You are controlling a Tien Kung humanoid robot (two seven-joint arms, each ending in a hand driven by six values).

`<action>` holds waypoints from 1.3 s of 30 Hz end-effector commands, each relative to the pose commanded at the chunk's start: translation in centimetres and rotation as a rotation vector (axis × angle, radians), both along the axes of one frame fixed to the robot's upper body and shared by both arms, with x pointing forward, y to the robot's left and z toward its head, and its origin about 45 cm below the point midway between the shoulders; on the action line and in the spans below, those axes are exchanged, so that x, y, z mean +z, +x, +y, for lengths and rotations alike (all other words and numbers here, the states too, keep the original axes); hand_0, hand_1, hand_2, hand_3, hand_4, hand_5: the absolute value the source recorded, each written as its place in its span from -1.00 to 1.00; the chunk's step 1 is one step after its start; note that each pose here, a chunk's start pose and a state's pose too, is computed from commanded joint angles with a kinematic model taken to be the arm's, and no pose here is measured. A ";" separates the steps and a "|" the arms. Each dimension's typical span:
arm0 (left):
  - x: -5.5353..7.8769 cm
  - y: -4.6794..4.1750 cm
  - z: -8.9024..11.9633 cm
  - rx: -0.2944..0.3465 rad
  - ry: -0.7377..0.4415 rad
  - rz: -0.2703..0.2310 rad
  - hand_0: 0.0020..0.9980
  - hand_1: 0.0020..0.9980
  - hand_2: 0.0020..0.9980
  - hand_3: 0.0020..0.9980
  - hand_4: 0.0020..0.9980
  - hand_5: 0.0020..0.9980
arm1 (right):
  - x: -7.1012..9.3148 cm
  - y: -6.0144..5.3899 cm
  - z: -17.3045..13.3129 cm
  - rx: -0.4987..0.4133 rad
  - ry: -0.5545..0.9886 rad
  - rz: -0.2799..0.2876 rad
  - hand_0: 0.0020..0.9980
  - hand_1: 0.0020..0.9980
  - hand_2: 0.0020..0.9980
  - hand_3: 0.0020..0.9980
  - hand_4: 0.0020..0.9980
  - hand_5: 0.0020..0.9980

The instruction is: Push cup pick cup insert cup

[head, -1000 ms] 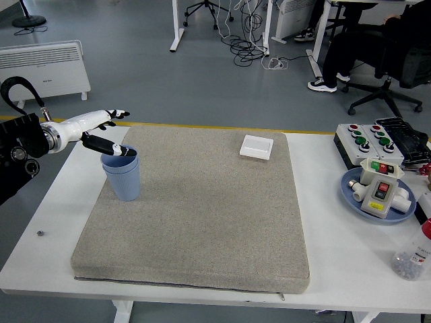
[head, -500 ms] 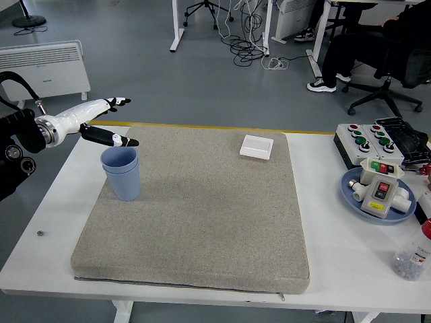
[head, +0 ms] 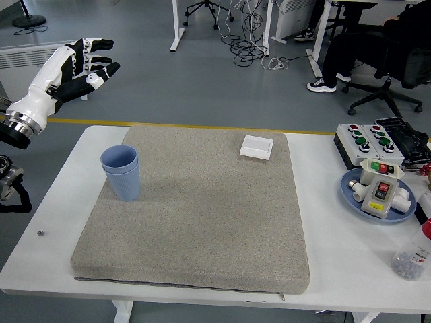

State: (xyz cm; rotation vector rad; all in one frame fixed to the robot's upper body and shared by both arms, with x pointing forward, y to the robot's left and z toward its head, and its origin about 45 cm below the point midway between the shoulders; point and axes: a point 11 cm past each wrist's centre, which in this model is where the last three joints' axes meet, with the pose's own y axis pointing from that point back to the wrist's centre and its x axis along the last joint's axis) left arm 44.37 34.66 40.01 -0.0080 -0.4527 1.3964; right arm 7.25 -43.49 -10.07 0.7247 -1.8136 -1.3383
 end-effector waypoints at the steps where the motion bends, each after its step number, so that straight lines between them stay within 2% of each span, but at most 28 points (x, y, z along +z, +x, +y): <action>1: 0.0 -0.13 0.5 0.004 -0.048 0.013 0.19 0.24 0.33 0.08 0.27 0.20 | 0.0 0.0 0.0 0.000 0.000 0.000 0.50 0.22 0.17 0.16 -0.79 0.14; 3: -0.8 -0.75 1.3 -0.012 -0.146 0.085 0.19 0.24 0.33 0.08 0.27 0.20 | 0.0 0.1 0.0 0.002 -0.001 -0.001 0.50 0.22 0.17 0.16 -0.79 0.14; 4: -1.2 -1.10 1.8 -0.018 -0.191 0.115 0.23 0.28 0.37 0.13 0.30 0.52 | 0.0 0.1 0.0 0.003 -0.001 -0.001 0.50 0.22 0.17 0.17 -0.79 0.14; 8: -2.8 -2.67 3.9 -0.044 -0.397 0.190 0.23 0.28 0.37 0.13 0.30 0.52 | 0.0 0.1 -0.1 0.003 -0.002 -0.002 0.50 0.22 0.17 0.17 -0.79 0.14; 9: -3.1 -2.97 4.4 -0.045 -0.444 0.196 0.23 0.28 0.37 0.13 0.30 0.52 | 0.1 0.2 -0.1 0.003 -0.002 -0.002 0.50 0.22 0.17 0.17 -0.79 0.14; 10: -3.3 -3.19 4.7 -0.051 -0.498 0.202 0.22 0.29 0.34 0.13 0.29 0.77 | 0.1 0.1 -0.1 0.002 -0.002 -0.002 0.50 0.22 0.17 0.17 -0.79 0.14; 15: -6.2 -4.76 7.2 -0.039 -0.785 0.223 0.22 0.29 0.34 0.13 0.29 0.77 | 0.1 0.2 -0.1 0.005 -0.002 -0.001 0.50 0.22 0.17 0.17 -0.79 0.14; 16: -7.1 -5.15 7.7 -0.034 -0.851 0.226 0.23 0.29 0.31 0.15 0.28 1.00 | 0.1 0.2 -0.1 0.006 -0.002 0.000 0.50 0.22 0.17 0.16 -0.79 0.14; 18: -8.8 -5.74 8.4 -0.020 -0.941 0.233 0.23 0.29 0.31 0.15 0.28 1.00 | 0.0 0.1 0.0 0.005 -0.002 0.000 0.50 0.22 0.17 0.16 -0.79 0.14; 21: -10.9 -6.38 9.1 0.014 -1.003 0.236 0.23 0.29 0.31 0.15 0.28 1.00 | 0.0 0.0 0.0 0.006 -0.001 0.002 0.50 0.22 0.17 0.16 -0.79 0.14; 24: -12.2 -6.77 9.4 0.034 -1.044 0.230 0.26 0.30 0.32 0.19 0.28 1.00 | 0.0 -0.2 0.0 0.006 -0.001 0.006 0.50 0.22 0.17 0.16 -0.79 0.14; 34: -15.5 -7.26 9.3 0.076 -1.075 0.258 0.28 0.31 0.31 0.21 0.25 1.00 | -0.2 -0.9 0.1 0.003 0.000 0.020 0.50 0.22 0.17 0.16 -0.79 0.14; 39: -16.4 -7.21 9.2 0.086 -1.093 0.237 0.28 0.31 0.31 0.21 0.25 1.00 | -0.2 -1.0 0.1 0.003 0.000 0.022 0.50 0.22 0.17 0.16 -0.79 0.14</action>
